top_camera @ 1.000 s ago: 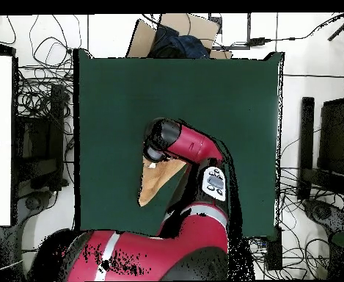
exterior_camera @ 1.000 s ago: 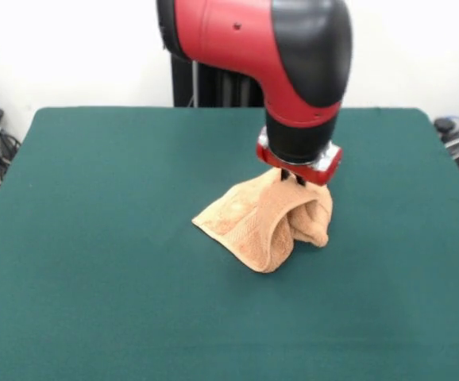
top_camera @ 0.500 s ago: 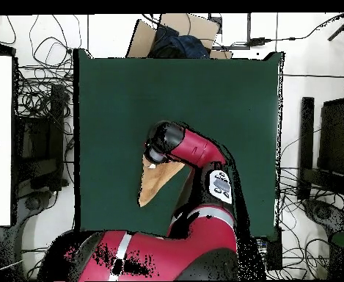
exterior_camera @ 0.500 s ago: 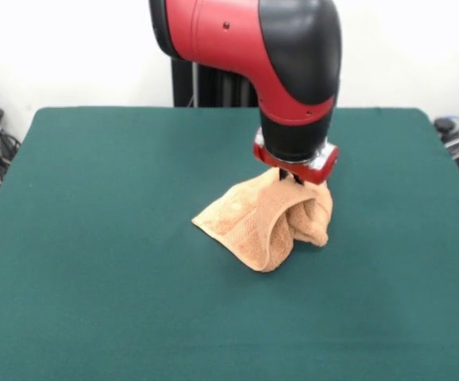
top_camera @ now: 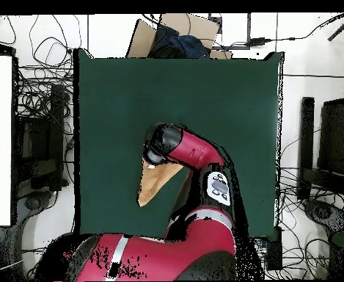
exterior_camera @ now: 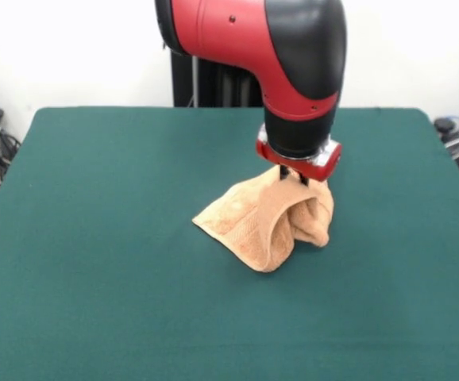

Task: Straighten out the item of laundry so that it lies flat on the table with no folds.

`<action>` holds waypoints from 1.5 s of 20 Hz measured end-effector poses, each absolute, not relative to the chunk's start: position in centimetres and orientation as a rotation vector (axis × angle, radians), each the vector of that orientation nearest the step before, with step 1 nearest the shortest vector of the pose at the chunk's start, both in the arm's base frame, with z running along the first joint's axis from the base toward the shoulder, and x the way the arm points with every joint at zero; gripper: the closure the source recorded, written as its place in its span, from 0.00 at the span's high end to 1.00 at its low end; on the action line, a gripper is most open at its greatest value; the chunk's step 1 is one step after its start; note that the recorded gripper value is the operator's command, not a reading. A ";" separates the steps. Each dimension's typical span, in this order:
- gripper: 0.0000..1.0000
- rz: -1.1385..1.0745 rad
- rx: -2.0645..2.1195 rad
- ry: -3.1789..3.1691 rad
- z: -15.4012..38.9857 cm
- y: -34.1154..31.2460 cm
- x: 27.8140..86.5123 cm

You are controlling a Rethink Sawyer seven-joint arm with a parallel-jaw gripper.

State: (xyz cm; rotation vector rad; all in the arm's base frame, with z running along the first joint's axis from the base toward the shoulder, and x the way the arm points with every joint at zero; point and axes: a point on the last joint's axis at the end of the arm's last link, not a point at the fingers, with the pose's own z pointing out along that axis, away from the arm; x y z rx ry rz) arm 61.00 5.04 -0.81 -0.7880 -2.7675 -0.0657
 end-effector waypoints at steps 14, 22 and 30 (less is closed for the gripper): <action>1.00 -0.050 -0.753 -2.775 -0.9 5.6 60.6; 1.00 -0.019 -0.698 -2.799 0.1 7.6 60.5; 1.00 -0.017 -0.622 -2.789 3.0 10.6 60.4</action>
